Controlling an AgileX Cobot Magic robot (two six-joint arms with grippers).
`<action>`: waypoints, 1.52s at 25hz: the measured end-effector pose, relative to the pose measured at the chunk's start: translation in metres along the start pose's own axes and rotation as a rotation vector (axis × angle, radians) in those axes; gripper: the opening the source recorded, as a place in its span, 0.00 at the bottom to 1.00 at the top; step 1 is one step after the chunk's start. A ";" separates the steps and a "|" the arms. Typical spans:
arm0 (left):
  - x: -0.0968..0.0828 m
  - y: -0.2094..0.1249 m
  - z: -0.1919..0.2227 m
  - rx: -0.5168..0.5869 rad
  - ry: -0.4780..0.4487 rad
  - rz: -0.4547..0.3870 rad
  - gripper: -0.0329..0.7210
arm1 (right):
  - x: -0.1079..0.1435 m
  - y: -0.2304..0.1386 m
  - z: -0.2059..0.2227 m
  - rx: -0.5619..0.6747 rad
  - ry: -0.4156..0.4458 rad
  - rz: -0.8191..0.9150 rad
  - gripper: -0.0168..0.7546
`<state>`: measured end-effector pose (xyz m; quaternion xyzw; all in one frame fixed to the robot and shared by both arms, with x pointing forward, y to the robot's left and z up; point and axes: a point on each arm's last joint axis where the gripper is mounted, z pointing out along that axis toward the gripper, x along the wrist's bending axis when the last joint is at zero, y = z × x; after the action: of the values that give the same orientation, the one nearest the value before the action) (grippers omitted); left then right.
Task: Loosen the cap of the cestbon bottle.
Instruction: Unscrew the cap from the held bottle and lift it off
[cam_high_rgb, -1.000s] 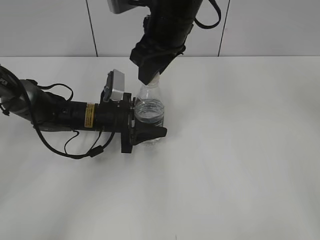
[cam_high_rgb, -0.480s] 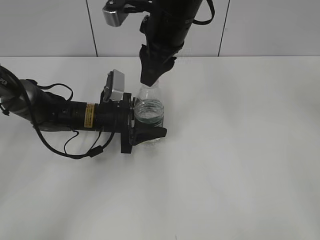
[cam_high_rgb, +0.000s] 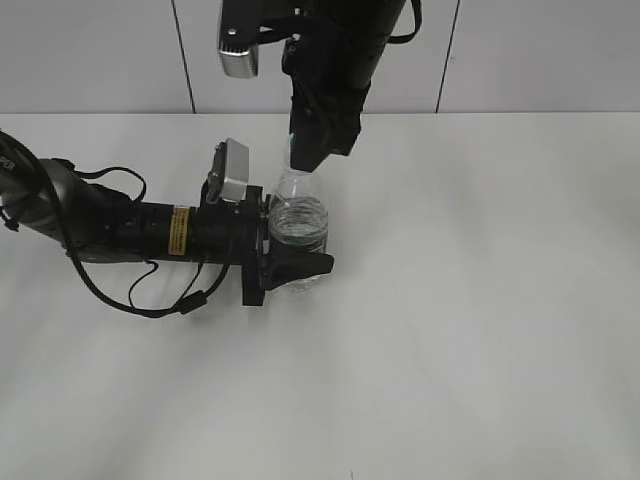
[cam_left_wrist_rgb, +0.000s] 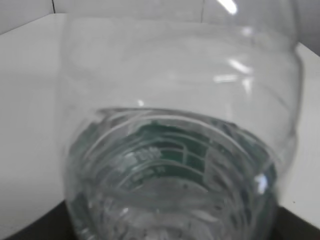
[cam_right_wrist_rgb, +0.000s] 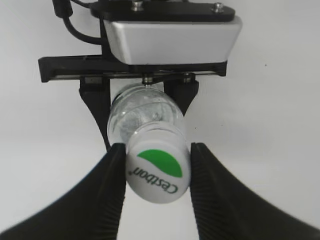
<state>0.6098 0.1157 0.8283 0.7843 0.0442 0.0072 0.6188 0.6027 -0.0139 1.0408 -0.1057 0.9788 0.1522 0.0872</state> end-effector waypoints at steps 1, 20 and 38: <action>0.000 0.000 0.000 -0.001 0.001 -0.002 0.58 | 0.000 0.000 0.000 0.003 -0.002 -0.009 0.41; 0.000 0.000 0.000 -0.003 0.001 -0.002 0.58 | 0.000 0.001 -0.005 0.010 -0.010 -0.074 0.40; -0.001 0.000 0.000 0.001 -0.010 0.012 0.58 | -0.005 0.005 -0.019 -0.005 -0.062 -0.086 0.40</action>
<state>0.6090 0.1160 0.8283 0.7847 0.0363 0.0071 0.6187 0.6039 -0.0141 1.0611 -0.1432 0.9698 0.1542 0.1237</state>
